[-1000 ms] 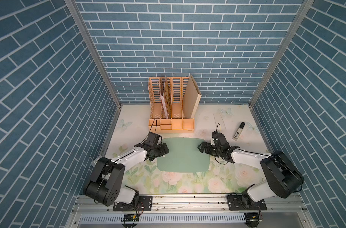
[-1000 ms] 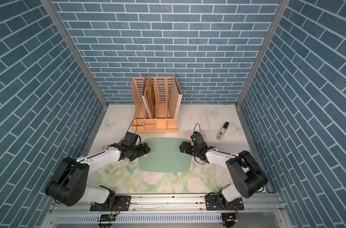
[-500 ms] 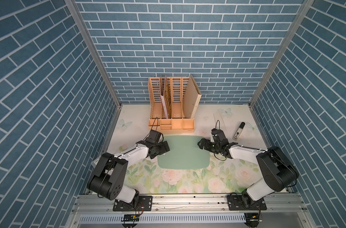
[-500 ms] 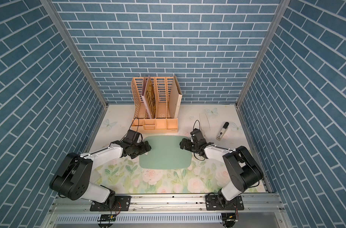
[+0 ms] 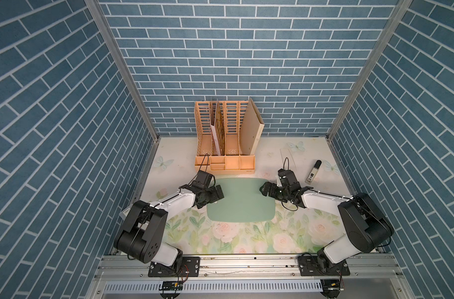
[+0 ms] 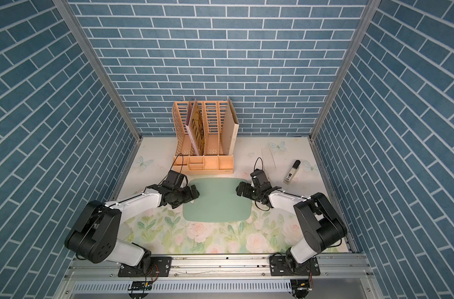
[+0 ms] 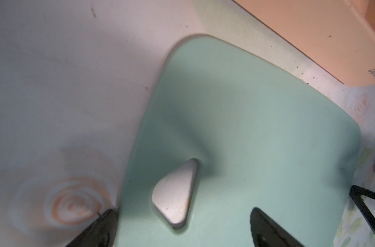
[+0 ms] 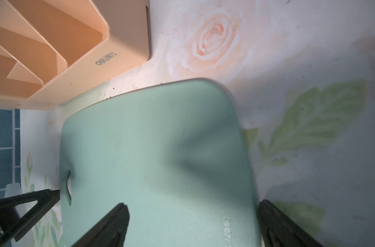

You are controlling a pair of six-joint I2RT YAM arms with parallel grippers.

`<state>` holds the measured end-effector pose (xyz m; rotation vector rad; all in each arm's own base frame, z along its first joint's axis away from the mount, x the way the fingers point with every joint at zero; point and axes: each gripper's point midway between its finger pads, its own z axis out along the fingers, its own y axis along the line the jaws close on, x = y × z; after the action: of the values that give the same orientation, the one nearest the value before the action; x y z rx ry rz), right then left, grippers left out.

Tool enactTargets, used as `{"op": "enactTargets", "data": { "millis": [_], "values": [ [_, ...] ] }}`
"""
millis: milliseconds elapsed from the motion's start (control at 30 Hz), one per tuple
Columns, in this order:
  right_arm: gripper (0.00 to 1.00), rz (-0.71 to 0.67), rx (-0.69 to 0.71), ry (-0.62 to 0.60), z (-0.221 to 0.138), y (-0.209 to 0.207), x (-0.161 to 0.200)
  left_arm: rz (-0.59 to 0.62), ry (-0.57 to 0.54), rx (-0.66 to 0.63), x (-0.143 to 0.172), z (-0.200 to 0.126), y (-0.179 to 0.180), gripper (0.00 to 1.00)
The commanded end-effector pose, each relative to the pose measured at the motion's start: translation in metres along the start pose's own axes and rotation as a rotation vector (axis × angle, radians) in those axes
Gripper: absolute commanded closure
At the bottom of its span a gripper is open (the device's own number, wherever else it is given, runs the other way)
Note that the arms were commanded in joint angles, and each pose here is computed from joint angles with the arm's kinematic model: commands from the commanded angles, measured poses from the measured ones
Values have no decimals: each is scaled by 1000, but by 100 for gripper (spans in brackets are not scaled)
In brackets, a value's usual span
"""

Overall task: Align the knife with the edge of the cutting board
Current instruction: Adjust the work surface at the center of the board, then pick up the knife at the center of the board.

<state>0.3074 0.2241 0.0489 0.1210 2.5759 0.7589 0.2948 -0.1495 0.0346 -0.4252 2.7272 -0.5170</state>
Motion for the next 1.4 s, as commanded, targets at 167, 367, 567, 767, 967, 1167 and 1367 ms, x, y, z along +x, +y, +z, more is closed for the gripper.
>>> {"op": "enactTargets", "data": {
  "millis": [167,367,567,767,967,1167,1367],
  "values": [
    [3,-83,13,-83,-34,15,-33,25,29,-94,2,-21,6,0],
    [4,-164,9,-96,-60,28,-56,48,-44,-73,-15,-56,-9,0],
    [5,-242,169,-120,-99,15,-110,71,-98,-88,-23,-88,-11,0],
    [13,-261,387,-95,-112,-31,-139,86,-127,-47,-23,-114,-17,0],
    [17,-281,543,-12,-95,-66,-145,111,-154,-78,-25,-129,-13,0],
    [22,-280,598,97,-59,-87,-148,136,-168,-134,-21,-126,4,1],
    [26,-275,618,174,-30,-103,-148,177,-175,-162,-19,-123,12,0]
  ]
}}
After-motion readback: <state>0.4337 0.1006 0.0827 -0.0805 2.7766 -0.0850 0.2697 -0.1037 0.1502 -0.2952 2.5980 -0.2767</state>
